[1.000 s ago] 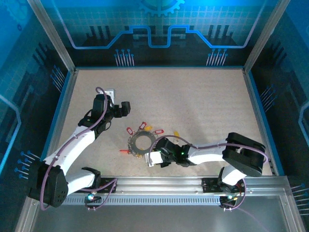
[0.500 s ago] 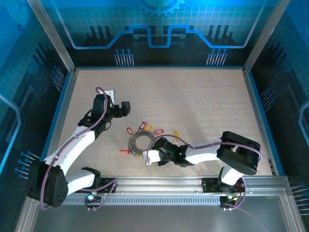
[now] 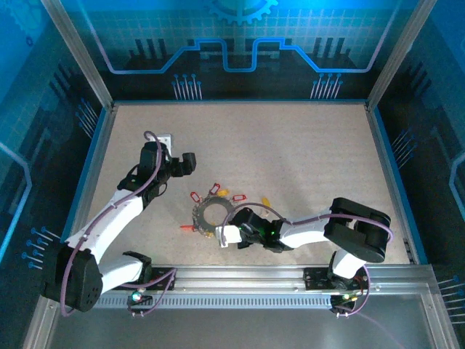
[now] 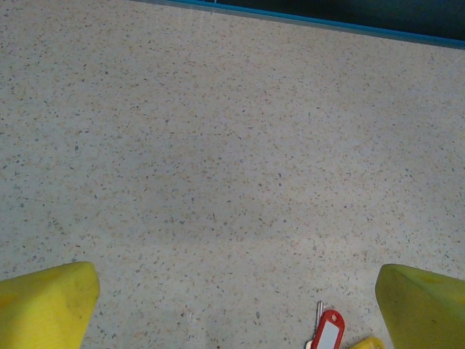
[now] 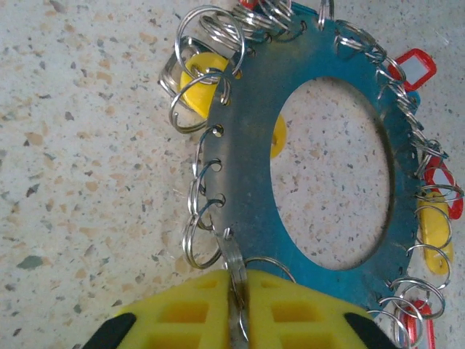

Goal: Put the keys on the keyring

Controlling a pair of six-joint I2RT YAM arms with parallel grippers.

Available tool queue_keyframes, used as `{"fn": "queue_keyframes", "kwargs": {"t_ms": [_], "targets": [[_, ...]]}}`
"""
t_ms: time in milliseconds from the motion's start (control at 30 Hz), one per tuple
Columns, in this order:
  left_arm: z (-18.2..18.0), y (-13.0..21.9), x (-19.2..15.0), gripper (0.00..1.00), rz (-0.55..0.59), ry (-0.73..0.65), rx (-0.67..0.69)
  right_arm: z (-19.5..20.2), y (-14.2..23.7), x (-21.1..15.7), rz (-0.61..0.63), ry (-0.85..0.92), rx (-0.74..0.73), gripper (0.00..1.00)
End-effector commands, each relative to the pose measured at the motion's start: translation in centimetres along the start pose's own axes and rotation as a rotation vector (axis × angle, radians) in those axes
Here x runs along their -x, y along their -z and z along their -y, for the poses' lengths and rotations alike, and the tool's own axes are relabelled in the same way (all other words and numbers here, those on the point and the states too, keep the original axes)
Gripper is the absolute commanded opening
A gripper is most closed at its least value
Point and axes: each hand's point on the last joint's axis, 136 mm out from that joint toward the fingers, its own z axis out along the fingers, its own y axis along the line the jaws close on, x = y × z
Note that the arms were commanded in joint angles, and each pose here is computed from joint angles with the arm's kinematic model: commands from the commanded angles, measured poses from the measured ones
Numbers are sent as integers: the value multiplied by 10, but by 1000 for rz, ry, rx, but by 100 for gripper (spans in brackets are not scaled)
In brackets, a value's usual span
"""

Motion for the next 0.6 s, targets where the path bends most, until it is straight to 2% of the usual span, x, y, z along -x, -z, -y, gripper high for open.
{"fn": "queue_keyframes", "kwargs": {"t_ms": [0,133,333,467,567], "targets": [[-1,-1,3,99,-1,-19,12,2,3,4,31,-22,-17,11],[-3,-2,2,99,5,-22,23,6,5,6,36,-30,-38,5],[11,-1,6,99,27,-51,-56,18,22,18,148,-103,-63,0],[30,12,14,99,87,-112,-166,43,44,21,274,-259,-120,0],[61,31,17,98,164,-226,-348,66,58,11,315,-356,-173,0]]}}
